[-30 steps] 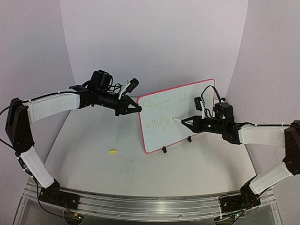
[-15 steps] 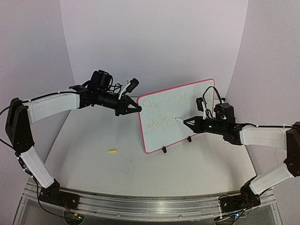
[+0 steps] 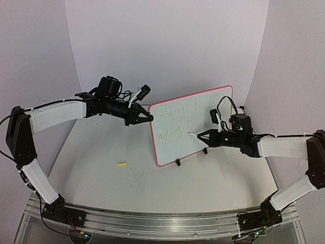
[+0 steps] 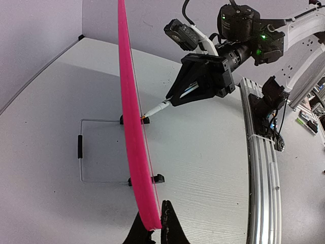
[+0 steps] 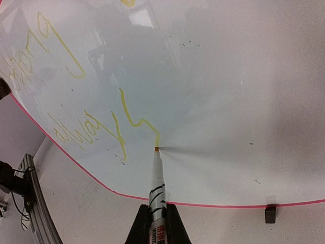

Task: Write a sentence on the whiteboard

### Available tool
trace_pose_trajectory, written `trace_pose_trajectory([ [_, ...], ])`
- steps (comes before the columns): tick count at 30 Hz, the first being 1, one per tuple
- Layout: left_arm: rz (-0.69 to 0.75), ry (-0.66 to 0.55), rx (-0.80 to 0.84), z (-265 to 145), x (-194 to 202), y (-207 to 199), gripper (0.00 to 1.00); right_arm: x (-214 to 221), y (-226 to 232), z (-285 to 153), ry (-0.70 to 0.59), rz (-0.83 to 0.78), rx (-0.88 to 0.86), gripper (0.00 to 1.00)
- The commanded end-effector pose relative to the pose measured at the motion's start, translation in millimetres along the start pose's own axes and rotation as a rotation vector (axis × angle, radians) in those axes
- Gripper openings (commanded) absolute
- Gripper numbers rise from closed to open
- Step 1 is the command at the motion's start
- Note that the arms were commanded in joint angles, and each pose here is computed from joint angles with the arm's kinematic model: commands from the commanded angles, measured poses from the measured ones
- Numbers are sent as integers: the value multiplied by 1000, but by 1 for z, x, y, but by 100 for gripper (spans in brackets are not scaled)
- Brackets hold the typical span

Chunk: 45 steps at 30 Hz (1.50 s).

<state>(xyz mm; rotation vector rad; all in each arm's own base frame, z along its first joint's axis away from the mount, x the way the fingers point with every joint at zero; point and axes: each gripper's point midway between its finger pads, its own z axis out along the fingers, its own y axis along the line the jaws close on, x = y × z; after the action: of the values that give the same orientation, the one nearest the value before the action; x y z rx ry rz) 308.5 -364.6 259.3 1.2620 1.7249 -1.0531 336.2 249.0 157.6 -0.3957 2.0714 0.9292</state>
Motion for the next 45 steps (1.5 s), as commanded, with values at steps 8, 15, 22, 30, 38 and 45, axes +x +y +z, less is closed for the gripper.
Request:
trace_pose_trajectory([
  [8,32,28,76,2,5,-24,0,-46,37,-25,-166,-50,-123,0],
  [15,33,27,76,1,4,-24,0,-36,21,-35,-181,-31,-24,0],
  [22,32,28,76,2,5,-24,0,-26,-2,-32,-153,-20,82,0],
  [30,30,30,78,3,5,-24,0,-29,-5,-23,-139,-29,94,0],
  [38,31,32,77,3,6,-24,0,-32,-7,-17,-132,-39,94,0],
  [45,30,33,77,3,6,-24,0,-32,-12,-14,-132,-36,115,0],
])
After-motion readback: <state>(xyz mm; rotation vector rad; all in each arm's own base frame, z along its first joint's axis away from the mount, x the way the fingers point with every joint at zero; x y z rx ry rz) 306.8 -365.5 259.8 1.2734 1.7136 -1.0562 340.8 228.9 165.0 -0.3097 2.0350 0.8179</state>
